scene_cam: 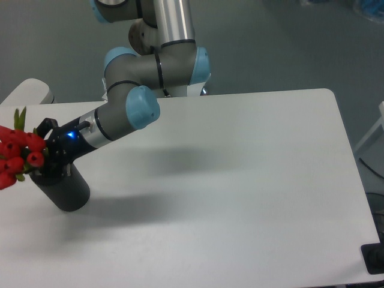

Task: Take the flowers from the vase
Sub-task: 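Close the gripper around the tulip stems just above the vase rim, then lift the gripped tulips up and out of the black vase, then carry the tulip bunch away from the vase over the open table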

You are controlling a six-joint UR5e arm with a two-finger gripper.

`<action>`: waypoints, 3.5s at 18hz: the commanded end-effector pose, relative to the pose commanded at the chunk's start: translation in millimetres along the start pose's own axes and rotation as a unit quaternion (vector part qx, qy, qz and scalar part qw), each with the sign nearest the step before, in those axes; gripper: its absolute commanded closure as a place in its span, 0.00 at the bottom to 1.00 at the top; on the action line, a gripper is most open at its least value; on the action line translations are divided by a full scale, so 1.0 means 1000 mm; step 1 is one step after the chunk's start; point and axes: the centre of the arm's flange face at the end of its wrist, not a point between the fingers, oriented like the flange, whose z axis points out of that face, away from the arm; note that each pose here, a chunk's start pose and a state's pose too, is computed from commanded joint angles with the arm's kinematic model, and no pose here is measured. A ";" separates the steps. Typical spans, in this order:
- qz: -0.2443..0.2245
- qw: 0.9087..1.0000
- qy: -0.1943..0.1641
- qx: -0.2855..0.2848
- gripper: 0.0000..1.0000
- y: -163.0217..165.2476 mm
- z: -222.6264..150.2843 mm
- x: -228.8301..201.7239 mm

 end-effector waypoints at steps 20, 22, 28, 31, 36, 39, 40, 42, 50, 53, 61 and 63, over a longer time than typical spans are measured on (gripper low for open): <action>-0.046 0.977 -0.006 0.208 0.87 -0.053 -0.122 -0.002; -0.046 0.973 -0.010 0.227 0.87 -0.051 -0.137 -0.005; -0.038 0.963 -0.032 0.263 0.87 -0.053 -0.183 -0.016; -0.036 0.959 -0.052 0.275 0.87 -0.048 -0.211 -0.023; -0.031 0.960 -0.097 0.260 0.87 -0.037 -0.247 -0.040; -0.034 0.971 -0.152 0.179 0.87 -0.033 -0.258 -0.059; -0.034 0.974 -0.172 0.146 0.87 -0.031 -0.260 -0.063; -0.037 0.974 -0.204 0.094 0.87 -0.030 -0.266 -0.073; -0.045 0.959 -0.273 -0.057 0.88 -0.015 -0.263 -0.087; -0.059 0.951 -0.278 -0.122 0.88 -0.001 -0.240 -0.098; -0.121 0.896 -0.288 -0.316 0.87 0.038 -0.223 -0.143; -0.116 0.884 -0.279 -0.357 0.87 0.044 -0.228 -0.153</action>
